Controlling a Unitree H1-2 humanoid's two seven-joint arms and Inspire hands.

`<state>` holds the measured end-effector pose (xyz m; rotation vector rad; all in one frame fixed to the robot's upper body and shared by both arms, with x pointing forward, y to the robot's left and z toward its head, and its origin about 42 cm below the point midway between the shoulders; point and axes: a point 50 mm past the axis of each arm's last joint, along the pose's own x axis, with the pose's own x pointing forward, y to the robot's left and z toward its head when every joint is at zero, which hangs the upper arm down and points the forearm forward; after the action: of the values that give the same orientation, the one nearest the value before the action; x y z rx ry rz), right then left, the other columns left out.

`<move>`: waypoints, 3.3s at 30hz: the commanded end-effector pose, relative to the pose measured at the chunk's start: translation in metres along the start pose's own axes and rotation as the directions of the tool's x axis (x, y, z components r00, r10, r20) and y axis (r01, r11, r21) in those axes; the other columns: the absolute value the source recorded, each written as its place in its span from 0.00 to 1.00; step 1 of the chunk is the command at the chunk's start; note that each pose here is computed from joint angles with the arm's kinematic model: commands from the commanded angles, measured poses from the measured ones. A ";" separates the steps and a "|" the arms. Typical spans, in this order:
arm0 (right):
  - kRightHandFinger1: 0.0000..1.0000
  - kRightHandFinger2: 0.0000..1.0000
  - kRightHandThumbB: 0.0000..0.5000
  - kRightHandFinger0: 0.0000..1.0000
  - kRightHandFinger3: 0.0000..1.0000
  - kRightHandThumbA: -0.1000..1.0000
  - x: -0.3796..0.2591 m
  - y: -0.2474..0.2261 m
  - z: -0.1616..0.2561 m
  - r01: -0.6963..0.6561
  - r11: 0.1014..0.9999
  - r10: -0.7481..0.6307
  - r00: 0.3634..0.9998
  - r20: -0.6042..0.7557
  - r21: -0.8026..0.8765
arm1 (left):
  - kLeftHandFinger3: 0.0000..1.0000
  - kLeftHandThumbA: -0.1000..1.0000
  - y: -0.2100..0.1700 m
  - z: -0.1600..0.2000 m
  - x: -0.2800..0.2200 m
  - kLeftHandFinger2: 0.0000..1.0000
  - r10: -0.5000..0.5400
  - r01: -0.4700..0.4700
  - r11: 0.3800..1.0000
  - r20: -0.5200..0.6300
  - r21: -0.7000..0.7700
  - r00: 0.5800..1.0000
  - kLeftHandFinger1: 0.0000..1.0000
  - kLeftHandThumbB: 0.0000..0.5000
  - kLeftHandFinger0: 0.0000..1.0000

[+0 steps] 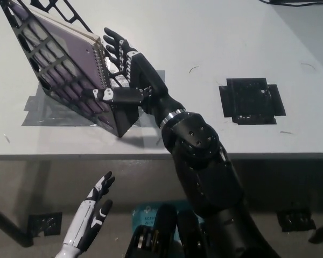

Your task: A shelf with a book inside it is placed on the center of the desk infront of the robot. The robot uses its right hand to grab the book, take it out and hand it to a person.

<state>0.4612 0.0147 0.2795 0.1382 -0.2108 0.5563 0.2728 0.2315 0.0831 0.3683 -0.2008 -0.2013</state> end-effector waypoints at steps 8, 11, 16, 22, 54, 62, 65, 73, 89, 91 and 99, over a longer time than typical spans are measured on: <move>1.00 1.00 0.65 1.00 1.00 0.99 0.031 0.028 0.026 -0.082 0.988 0.080 0.997 0.019 0.131 | 1.00 1.00 0.005 0.012 0.007 1.00 0.007 -0.006 1.000 0.067 -0.009 0.998 1.00 0.53 1.00; 1.00 1.00 0.59 1.00 1.00 0.98 0.034 0.032 0.027 -0.089 0.987 0.086 0.996 0.027 0.133 | 1.00 1.00 0.006 0.013 0.008 1.00 0.002 -0.002 1.000 0.065 -0.002 0.998 1.00 0.53 1.00; 1.00 1.00 0.56 1.00 1.00 0.96 0.038 0.036 0.030 -0.102 0.986 0.097 0.994 0.049 0.129 | 1.00 1.00 0.007 0.016 0.011 1.00 -0.003 0.002 1.000 0.065 0.009 0.998 1.00 0.54 1.00; 1.00 1.00 0.62 1.00 1.00 0.97 0.043 0.036 0.027 -0.090 0.991 0.086 0.995 0.041 0.097 | 1.00 0.99 0.008 0.015 0.013 1.00 -0.001 0.002 1.000 0.077 -0.012 0.997 1.00 0.54 1.00; 0.09 0.39 0.33 0.00 0.29 0.00 0.046 0.018 0.019 0.126 0.989 -0.129 0.991 -0.029 -0.083 | 1.00 1.00 0.012 0.019 0.025 1.00 0.002 -0.003 1.000 0.080 0.009 0.997 1.00 0.68 1.00; 0.36 0.61 0.27 0.02 0.57 0.00 0.044 0.021 0.024 0.112 0.993 -0.112 0.994 0.003 -0.029 | 1.00 1.00 0.013 0.022 0.028 1.00 0.004 -0.004 1.000 0.093 0.008 0.996 1.00 0.63 1.00; 0.31 0.54 0.22 0.02 0.55 0.00 0.045 0.020 0.024 0.126 0.992 -0.126 0.992 -0.002 -0.029 | 1.00 1.00 0.014 0.023 0.030 1.00 0.002 -0.003 1.000 0.092 0.011 0.996 1.00 0.63 1.00; 0.27 0.48 0.23 0.00 0.22 0.00 0.045 0.019 0.023 0.128 0.992 -0.128 0.992 0.007 -0.003 | 1.00 1.00 0.014 0.026 0.031 1.00 -0.004 0.003 1.000 0.088 0.018 0.996 1.00 0.65 1.00; 0.34 0.75 0.22 0.00 0.74 0.00 0.050 0.019 0.089 0.055 0.865 -0.172 0.966 0.193 0.498 | 1.00 1.00 0.017 0.028 0.037 1.00 -0.014 0.007 0.998 0.123 0.061 0.992 1.00 0.49 1.00; 0.34 0.77 0.22 0.00 0.77 0.00 0.050 0.019 0.098 0.040 0.855 -0.169 0.964 0.205 0.518 | 1.00 1.00 0.018 0.028 0.038 1.00 -0.017 0.008 0.998 0.126 0.066 0.992 1.00 0.50 1.00; 0.27 0.75 0.25 0.00 0.78 0.00 0.046 0.015 0.131 -0.031 0.836 -0.150 0.948 0.281 0.548 | 1.00 1.00 0.017 0.029 0.041 1.00 -0.018 0.008 0.997 0.125 0.077 0.992 1.00 0.48 1.00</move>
<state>0.4873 0.0062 0.3231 0.6162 -0.1529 0.3481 0.3020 0.2267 0.1084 0.3921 -0.2662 -0.2190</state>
